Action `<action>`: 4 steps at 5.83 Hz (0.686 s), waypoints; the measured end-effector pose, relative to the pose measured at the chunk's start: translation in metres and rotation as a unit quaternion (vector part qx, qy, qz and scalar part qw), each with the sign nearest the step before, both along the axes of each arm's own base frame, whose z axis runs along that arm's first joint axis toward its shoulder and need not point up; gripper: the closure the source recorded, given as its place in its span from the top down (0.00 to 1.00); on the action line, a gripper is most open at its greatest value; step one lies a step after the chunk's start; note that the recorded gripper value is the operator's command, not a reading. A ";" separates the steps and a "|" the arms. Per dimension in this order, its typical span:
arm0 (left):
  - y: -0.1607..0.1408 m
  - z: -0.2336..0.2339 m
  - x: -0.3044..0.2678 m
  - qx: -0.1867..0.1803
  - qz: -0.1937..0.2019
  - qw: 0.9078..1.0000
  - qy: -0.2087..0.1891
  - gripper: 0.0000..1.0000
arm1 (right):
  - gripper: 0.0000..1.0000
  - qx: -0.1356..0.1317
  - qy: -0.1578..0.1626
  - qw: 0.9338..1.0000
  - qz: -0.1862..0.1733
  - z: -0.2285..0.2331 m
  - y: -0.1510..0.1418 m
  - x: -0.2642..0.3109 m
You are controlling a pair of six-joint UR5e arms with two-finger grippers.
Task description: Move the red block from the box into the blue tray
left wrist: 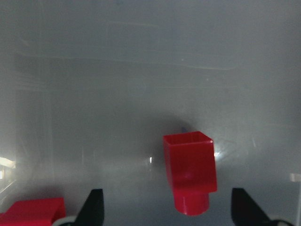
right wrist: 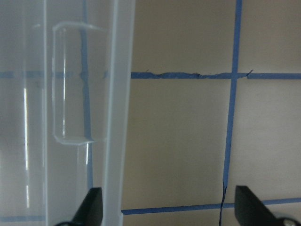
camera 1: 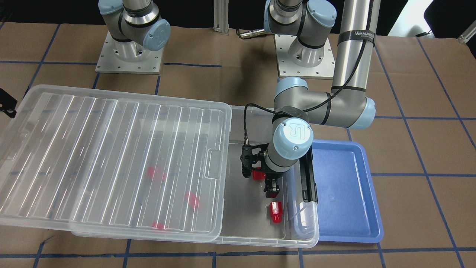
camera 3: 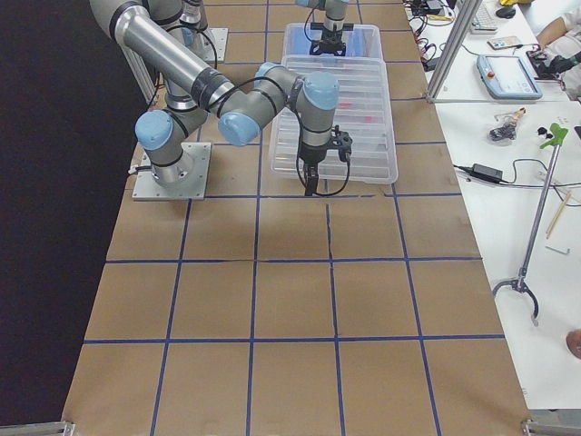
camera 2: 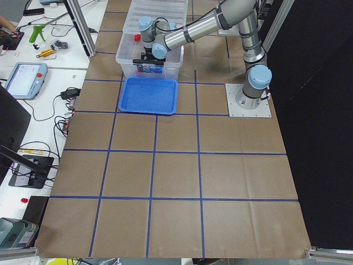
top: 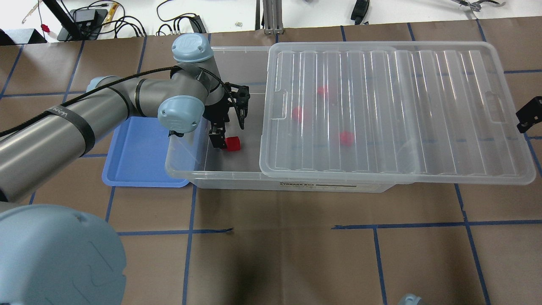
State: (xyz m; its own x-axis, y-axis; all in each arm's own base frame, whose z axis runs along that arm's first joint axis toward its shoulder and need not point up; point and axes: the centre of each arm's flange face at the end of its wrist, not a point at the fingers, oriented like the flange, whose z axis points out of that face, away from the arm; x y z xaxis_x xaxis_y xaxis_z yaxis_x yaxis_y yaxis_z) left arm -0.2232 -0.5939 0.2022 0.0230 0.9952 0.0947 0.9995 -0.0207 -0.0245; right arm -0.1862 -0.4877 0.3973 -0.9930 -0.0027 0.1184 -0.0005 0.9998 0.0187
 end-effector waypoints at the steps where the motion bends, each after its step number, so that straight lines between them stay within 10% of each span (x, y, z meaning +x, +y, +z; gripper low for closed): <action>1: 0.001 -0.005 -0.002 -0.003 -0.002 1.000 0.001 0.52 | 1.00 -0.010 0.001 1.000 -0.016 0.035 -0.006 0.009; 2: 0.002 -0.008 -0.004 -0.007 -0.004 1.000 0.001 0.50 | 1.00 -0.011 -0.005 0.999 -0.040 0.067 -0.014 0.037; 4: 0.002 -0.012 -0.005 -0.006 -0.005 1.000 0.001 0.12 | 1.00 -0.016 -0.009 0.998 -0.061 0.116 -0.021 0.147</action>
State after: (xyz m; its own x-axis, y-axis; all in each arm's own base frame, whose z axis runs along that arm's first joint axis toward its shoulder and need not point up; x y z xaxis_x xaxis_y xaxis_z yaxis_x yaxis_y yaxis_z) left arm -0.2283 -0.5917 0.1901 0.0341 0.9961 0.0820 0.9991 -0.0320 -0.0265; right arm -0.0396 -0.5087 0.5133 -0.9877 0.1219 0.0982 0.1212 0.9925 -0.0131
